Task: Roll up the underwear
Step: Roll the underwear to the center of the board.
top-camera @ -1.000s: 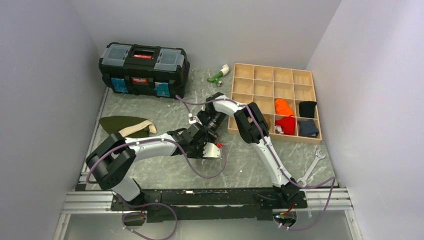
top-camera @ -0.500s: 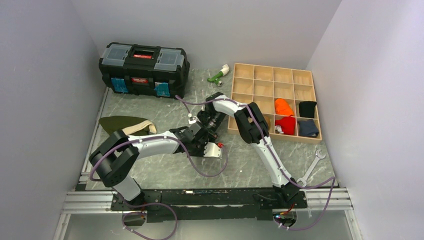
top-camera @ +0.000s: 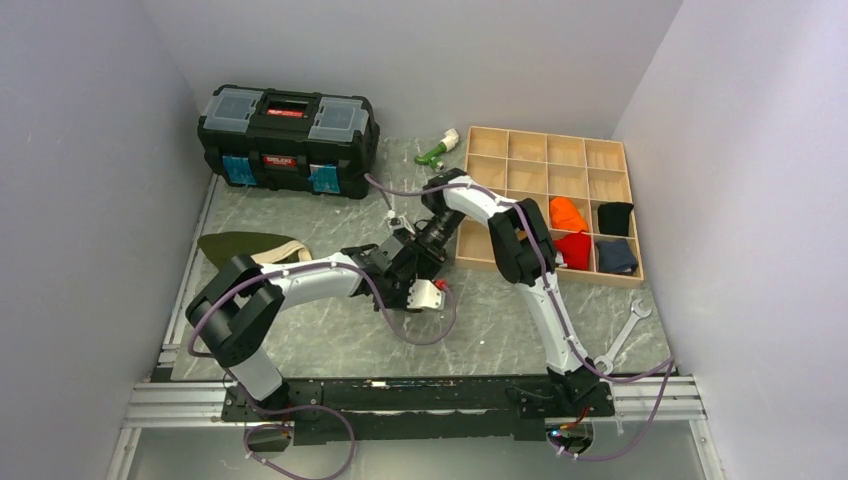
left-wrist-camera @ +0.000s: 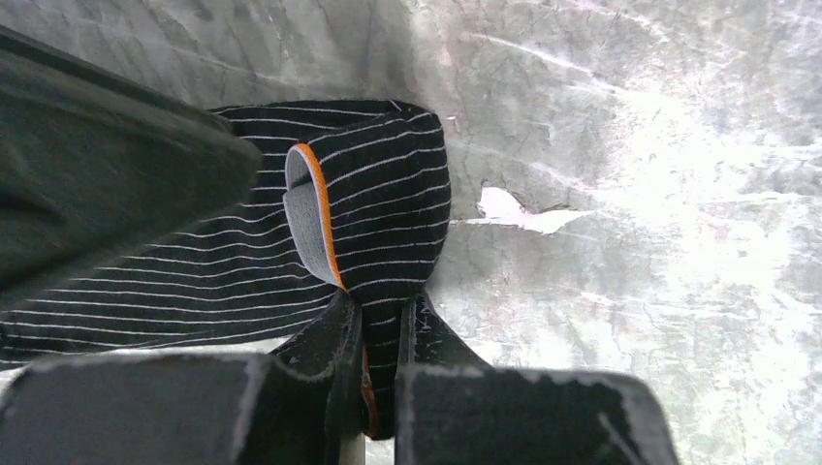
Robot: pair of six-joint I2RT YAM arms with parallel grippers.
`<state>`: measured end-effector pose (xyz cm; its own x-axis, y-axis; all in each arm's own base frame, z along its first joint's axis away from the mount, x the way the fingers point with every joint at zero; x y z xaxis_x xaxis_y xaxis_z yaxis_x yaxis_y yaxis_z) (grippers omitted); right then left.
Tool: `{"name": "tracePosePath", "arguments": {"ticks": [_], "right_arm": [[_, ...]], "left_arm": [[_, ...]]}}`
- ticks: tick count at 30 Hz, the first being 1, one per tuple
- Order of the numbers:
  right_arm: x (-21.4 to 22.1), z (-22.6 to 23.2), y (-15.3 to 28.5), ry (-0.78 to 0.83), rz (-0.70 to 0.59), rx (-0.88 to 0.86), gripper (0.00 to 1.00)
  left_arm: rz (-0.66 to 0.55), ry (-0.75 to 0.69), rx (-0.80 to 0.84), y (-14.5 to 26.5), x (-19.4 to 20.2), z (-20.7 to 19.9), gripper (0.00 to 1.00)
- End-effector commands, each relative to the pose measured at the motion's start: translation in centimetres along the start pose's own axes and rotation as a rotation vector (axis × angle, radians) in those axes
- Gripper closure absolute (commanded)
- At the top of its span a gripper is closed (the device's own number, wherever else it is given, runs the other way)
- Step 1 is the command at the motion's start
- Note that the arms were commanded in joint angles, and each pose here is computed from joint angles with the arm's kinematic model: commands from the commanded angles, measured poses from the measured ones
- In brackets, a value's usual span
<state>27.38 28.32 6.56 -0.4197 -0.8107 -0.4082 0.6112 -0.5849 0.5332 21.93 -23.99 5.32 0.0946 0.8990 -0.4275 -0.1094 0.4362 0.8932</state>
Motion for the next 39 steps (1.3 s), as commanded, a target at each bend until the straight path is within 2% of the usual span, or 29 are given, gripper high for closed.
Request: {"name": "tracePosePath", "arguments": {"ticks": [1,8,13,17,22,26,34,39], "right_arm": [[-0.7,1.1,3.0,0.09,-0.035,0.086,0.61],[-0.7,1.7,7.8,0.111,-0.142,0.225,0.63],[-0.5,2.8,11.9,0.116,-0.238,0.368,0.63],[1.0,3.6,13.3,0.11,-0.282,0.433,0.63],[2.2,5.7,12.5,0.156,-0.32,0.465,0.63],[3.0,7.1,11.9,0.22,-0.345,0.517,0.63],[3.8,9.4,10.4,0.353,-0.385,0.637,0.6],[2.7,10.9,7.3,0.472,-0.296,0.695,0.58]], "left_arm": [[0.09,0.102,0.295,-0.9,3.3,-5.0,1.0],[0.023,0.206,0.447,0.3,2.2,-4.4,1.0],[-0.03,0.334,0.64,0.9,1.6,-3.9,1.0],[-0.097,0.451,0.802,1.8,1.0,-3.6,1.0],[-0.142,0.591,0.972,1.8,0.0,-2.9,1.0],[-0.159,0.693,1.048,1.2,-0.3,-2.1,1.0],[-0.16,0.795,1.068,0.1,0.2,-1.1,1.0],[-0.162,0.824,1.077,0.0,0.1,-1.0,1.0]]}}
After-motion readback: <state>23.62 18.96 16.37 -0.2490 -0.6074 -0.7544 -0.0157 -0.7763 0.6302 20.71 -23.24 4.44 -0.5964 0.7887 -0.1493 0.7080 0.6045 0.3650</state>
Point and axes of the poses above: each gripper's point midway between its finger pads, its own y axis back along the fingers, its own z axis along the line the jaws close on, x = y × z, the point moved 4 cm from there along y, back along the fingers, and after that the axes turned 6 degrees about y, right-handed, at the moved point
